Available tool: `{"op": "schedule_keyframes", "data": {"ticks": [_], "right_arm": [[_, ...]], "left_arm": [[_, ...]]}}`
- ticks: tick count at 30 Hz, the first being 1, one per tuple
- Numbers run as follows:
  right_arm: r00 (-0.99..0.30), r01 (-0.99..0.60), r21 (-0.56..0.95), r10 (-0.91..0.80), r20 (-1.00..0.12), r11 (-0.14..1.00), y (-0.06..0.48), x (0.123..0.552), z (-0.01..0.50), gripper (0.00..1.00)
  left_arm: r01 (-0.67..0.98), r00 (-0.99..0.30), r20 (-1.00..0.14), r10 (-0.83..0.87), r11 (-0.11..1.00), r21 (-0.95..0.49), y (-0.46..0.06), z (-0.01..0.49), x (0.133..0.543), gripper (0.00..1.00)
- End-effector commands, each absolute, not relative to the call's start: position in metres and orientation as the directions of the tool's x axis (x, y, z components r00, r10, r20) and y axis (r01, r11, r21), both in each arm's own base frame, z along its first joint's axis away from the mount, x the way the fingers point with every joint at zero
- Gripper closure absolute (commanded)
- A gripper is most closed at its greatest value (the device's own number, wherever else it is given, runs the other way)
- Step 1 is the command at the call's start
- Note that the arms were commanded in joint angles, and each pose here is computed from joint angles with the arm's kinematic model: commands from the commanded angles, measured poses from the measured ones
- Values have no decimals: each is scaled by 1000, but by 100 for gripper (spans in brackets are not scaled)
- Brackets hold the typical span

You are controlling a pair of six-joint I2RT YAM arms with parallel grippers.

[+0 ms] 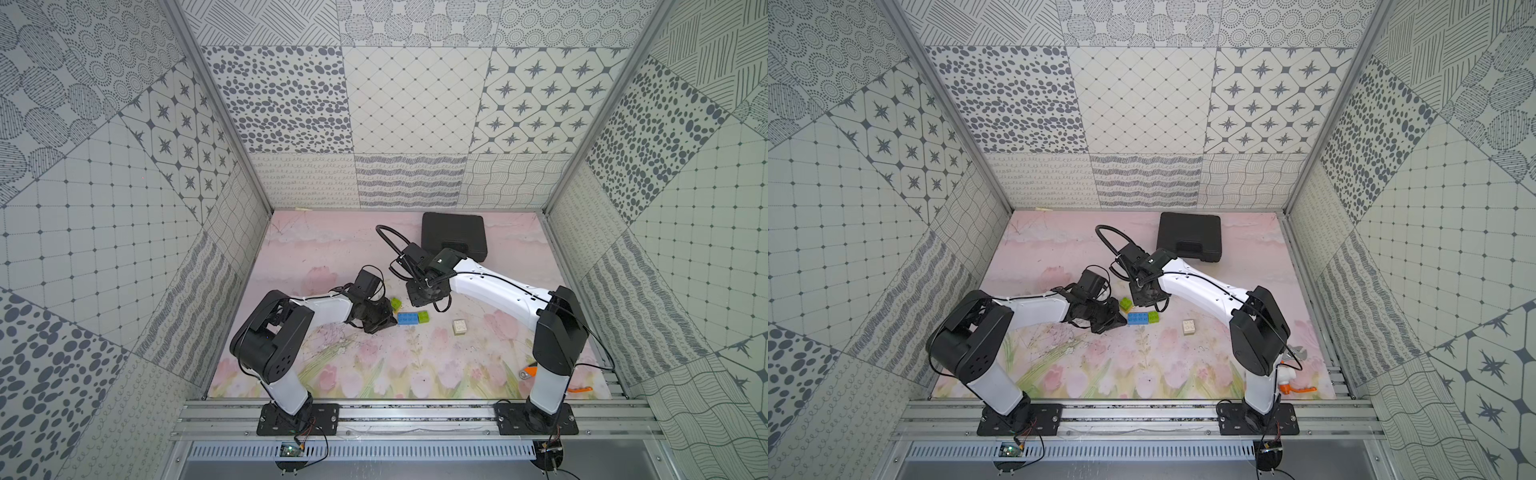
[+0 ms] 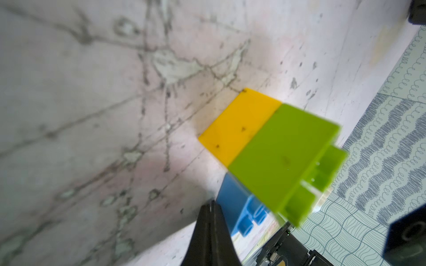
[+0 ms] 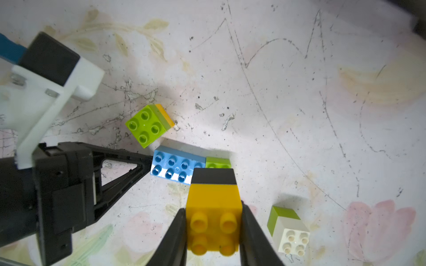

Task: Assemble the number 4 with lego
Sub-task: Assemble the lego brick with the lego brick.

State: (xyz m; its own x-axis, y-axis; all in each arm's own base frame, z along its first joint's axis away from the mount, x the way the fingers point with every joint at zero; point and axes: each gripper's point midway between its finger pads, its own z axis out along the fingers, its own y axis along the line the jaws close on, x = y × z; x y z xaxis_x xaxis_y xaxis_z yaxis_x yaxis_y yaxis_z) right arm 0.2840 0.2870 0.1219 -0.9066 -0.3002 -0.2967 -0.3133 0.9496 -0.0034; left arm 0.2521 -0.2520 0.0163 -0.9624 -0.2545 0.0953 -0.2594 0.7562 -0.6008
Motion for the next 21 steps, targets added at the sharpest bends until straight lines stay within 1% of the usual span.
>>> {"op": "schedule_keyframes", "data": {"ticks": [1, 7, 21], "right_arm": [[-923, -316, 47, -296, -246, 948, 291, 270, 111, 82], [-923, -346, 71, -326, -204, 936, 296, 264, 97, 82], [-931, -326, 42, -314, -187, 944, 300, 273, 78, 83]], "left_arm": [[-371, -928, 191, -320, 851, -372, -211, -17, 213, 100], [-359, -932, 191, -307, 854, -376, -215, -16, 211, 100], [-360, -931, 193, -308, 857, -369, -214, -18, 211, 100]]}}
